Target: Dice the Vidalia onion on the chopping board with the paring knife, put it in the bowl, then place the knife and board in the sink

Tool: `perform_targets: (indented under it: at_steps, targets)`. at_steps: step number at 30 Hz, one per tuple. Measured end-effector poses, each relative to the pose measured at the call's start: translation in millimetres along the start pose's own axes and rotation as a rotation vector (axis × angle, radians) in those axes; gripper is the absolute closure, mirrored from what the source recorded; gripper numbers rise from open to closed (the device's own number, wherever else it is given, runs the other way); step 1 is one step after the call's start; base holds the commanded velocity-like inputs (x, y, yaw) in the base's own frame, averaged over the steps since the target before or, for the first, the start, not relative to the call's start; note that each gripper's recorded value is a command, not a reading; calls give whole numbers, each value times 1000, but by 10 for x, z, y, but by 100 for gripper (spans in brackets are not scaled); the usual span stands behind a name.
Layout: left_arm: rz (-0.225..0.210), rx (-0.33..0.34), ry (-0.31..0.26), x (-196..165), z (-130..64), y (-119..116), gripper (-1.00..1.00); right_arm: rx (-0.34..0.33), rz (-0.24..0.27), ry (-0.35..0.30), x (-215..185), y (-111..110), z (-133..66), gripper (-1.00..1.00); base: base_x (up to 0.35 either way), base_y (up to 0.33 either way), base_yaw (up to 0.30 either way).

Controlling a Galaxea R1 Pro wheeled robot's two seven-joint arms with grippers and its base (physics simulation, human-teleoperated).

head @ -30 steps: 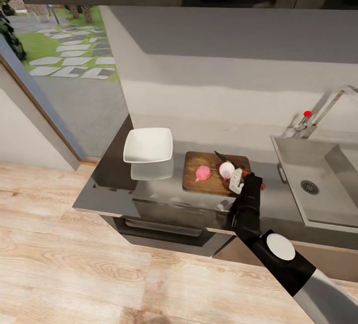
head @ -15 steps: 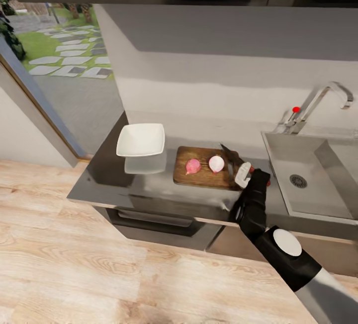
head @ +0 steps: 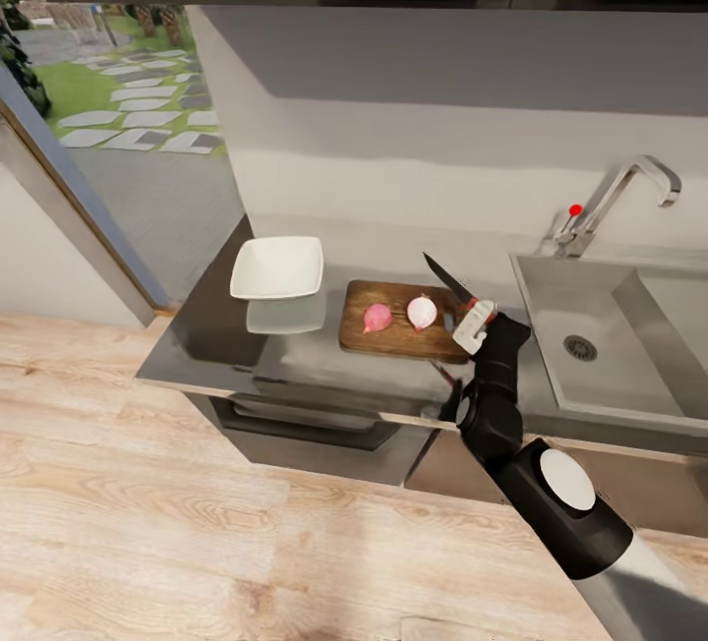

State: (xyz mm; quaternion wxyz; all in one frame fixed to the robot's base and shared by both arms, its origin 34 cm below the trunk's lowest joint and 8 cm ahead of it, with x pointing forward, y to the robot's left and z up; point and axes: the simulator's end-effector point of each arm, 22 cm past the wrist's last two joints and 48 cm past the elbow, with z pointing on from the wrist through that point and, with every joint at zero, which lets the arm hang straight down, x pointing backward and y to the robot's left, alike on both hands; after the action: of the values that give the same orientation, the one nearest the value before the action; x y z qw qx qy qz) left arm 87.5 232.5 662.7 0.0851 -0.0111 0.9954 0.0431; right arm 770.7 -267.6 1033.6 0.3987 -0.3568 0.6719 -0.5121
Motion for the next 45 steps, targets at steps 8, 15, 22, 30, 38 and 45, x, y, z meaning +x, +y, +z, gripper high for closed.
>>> perform_targets:
  at_steps: [8,15,22,30,38,45]
  targets:
    - [0,0,0,1,0,0,-100,-7,25,-17,-116,-9,-59,100,-57,85,0]
    - [0,0,0,2,-1,0,-100,-16,24,-13,-105,24,-57,100,56,75,0]
    - [-1,0,0,2,-1,0,-100,-23,21,-11,-99,53,-53,100,89,230,0]
    - [0,0,0,1,0,0,-100,-52,5,1,-53,178,-30,100,6,35,0]
    - [0,0,0,1,0,-2,-100,-89,-25,21,27,352,1,100,0,1,0]
    - [0,0,0,1,0,-1,-100,-105,-51,36,95,464,25,100,0,0,0]
